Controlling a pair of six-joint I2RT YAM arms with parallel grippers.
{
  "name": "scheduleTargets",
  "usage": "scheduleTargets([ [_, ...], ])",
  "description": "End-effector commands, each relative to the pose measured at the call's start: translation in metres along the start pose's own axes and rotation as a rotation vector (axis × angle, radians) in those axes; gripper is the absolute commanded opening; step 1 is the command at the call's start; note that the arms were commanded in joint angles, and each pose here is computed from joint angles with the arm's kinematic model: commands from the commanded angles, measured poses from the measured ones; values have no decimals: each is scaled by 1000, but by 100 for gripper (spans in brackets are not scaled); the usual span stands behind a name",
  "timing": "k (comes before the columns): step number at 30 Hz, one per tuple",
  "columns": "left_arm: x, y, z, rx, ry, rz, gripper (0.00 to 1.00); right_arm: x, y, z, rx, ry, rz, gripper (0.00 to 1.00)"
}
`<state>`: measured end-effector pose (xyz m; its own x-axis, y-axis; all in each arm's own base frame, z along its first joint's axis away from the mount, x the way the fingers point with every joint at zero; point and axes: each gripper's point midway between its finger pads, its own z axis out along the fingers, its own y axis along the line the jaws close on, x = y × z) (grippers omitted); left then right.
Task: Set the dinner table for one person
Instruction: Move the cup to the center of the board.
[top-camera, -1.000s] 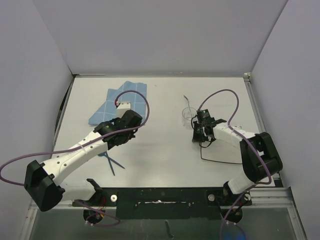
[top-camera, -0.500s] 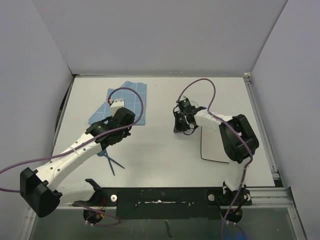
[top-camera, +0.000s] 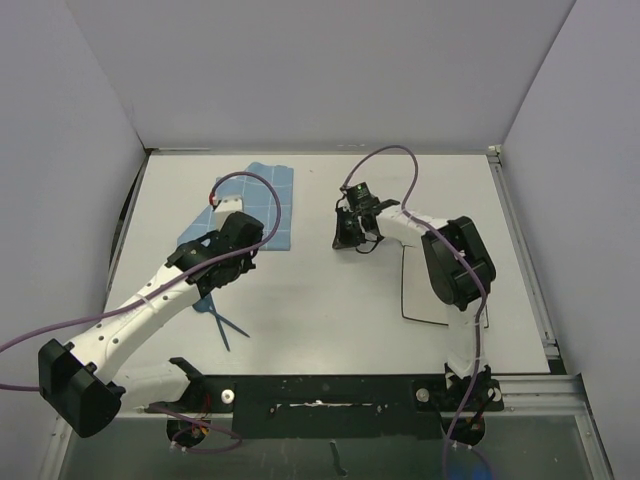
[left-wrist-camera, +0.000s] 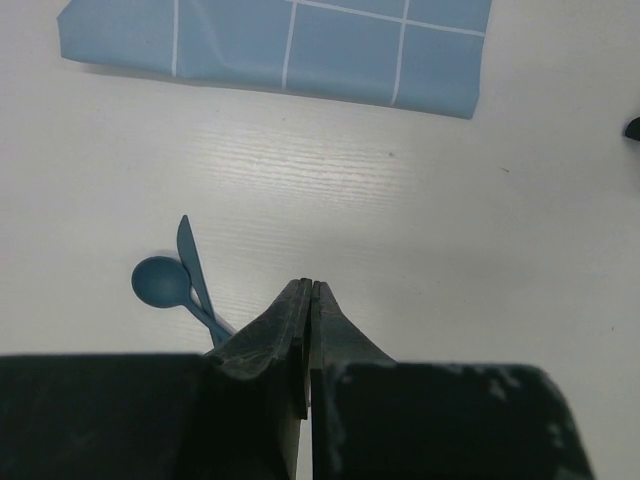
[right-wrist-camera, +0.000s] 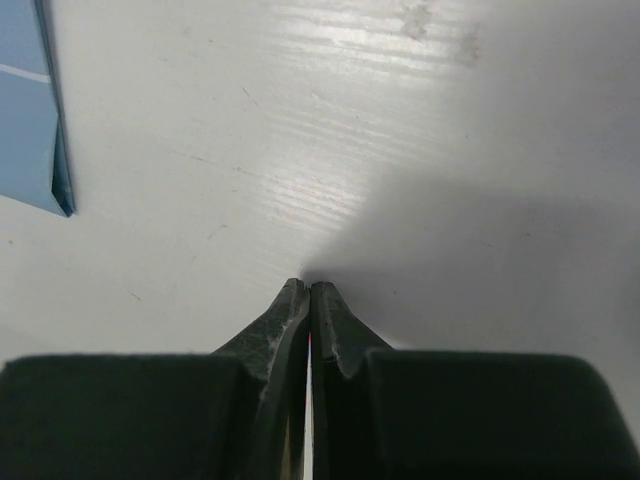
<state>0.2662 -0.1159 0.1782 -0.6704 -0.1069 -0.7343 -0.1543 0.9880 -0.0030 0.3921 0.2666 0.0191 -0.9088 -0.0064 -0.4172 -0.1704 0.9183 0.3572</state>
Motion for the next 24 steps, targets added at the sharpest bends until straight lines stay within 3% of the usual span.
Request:
scheduleTargets([
  [1, -21, -4, -10, 36, -47, -30, 0, 1, -15, 16, 29, 25, -8, 0],
  [24, -27, -12, -7, 53, -37, -22, 0, -8, -81, 21, 83, 21, 116, 0],
])
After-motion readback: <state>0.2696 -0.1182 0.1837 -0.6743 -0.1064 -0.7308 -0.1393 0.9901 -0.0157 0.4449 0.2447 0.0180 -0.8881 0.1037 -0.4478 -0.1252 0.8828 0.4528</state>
